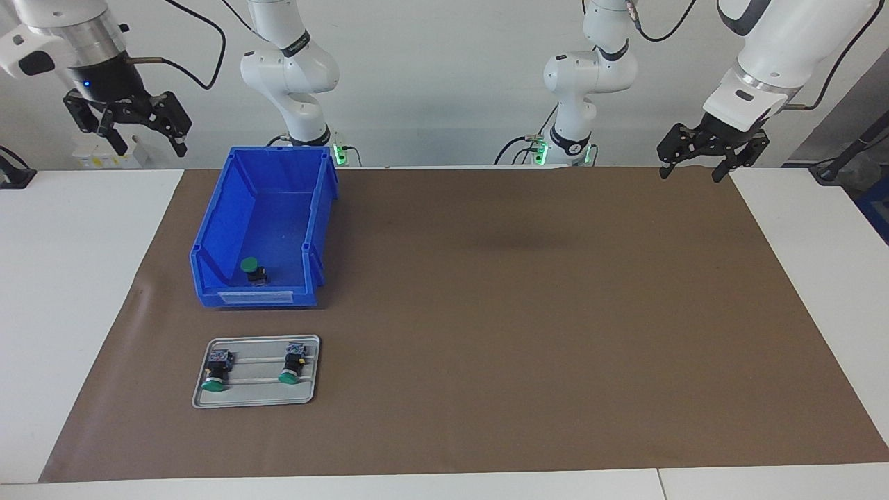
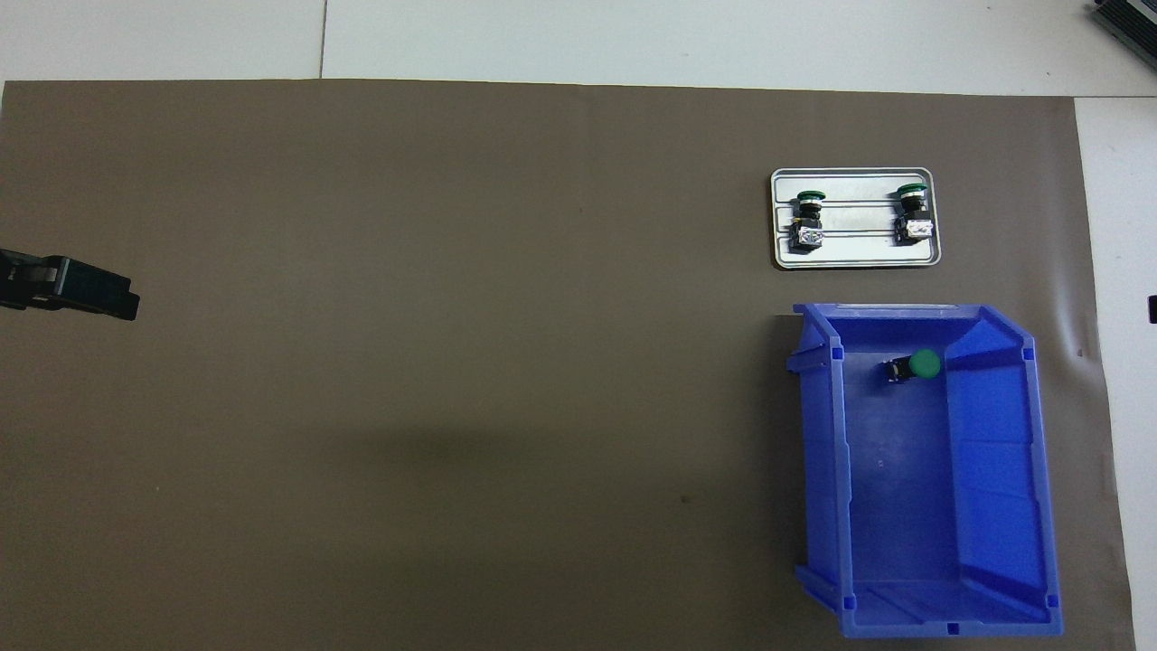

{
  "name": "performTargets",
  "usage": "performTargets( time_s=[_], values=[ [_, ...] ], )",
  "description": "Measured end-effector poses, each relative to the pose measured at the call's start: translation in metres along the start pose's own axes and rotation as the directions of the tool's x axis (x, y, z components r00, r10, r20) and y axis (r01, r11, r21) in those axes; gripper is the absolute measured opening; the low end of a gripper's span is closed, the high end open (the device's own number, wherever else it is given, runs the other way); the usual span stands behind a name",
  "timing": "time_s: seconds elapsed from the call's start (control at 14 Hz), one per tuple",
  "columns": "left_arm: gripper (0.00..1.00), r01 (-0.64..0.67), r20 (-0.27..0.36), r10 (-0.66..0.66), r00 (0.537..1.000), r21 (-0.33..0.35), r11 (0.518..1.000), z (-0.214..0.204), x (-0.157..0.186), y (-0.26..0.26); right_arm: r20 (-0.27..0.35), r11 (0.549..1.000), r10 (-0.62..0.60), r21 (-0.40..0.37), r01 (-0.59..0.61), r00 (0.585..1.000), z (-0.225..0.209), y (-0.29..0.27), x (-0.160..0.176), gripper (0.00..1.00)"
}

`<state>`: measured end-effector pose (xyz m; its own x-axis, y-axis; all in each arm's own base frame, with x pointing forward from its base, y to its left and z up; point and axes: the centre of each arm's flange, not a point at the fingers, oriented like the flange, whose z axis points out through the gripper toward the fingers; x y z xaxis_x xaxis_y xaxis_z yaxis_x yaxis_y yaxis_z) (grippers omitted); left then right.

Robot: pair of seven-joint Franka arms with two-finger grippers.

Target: Place and press button with both arms

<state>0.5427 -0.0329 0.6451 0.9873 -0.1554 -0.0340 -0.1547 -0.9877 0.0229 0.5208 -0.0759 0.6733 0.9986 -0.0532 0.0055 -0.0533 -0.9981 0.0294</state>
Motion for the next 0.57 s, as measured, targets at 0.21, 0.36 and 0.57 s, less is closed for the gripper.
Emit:
performTargets(
  time_s=[0.21, 0.36, 0.57],
  values=[
    [1.00, 0.001, 0.000, -0.001, 1.000, 0.000, 1.000, 0.000, 0.000, -0.001, 0.040, 0.999, 0.033, -0.001, -0.033, 0.999, 0.020, -0.008, 0.010, 1.00],
    [1.00, 0.001, 0.000, -0.001, 1.000, 0.000, 1.000, 0.000, 0.000, -0.001, 0.039, 1.000, 0.026, -0.001, -0.026, 0.999, 0.020, -0.017, 0.010, 1.00],
    [1.00, -0.002, 0.000, 0.002, 1.000, 0.000, 1.000, 0.000, 0.000, 0.001, 0.038, 1.000, 0.012, -0.001, -0.012, 0.999, 0.020, -0.026, 0.010, 1.00]
  ],
)
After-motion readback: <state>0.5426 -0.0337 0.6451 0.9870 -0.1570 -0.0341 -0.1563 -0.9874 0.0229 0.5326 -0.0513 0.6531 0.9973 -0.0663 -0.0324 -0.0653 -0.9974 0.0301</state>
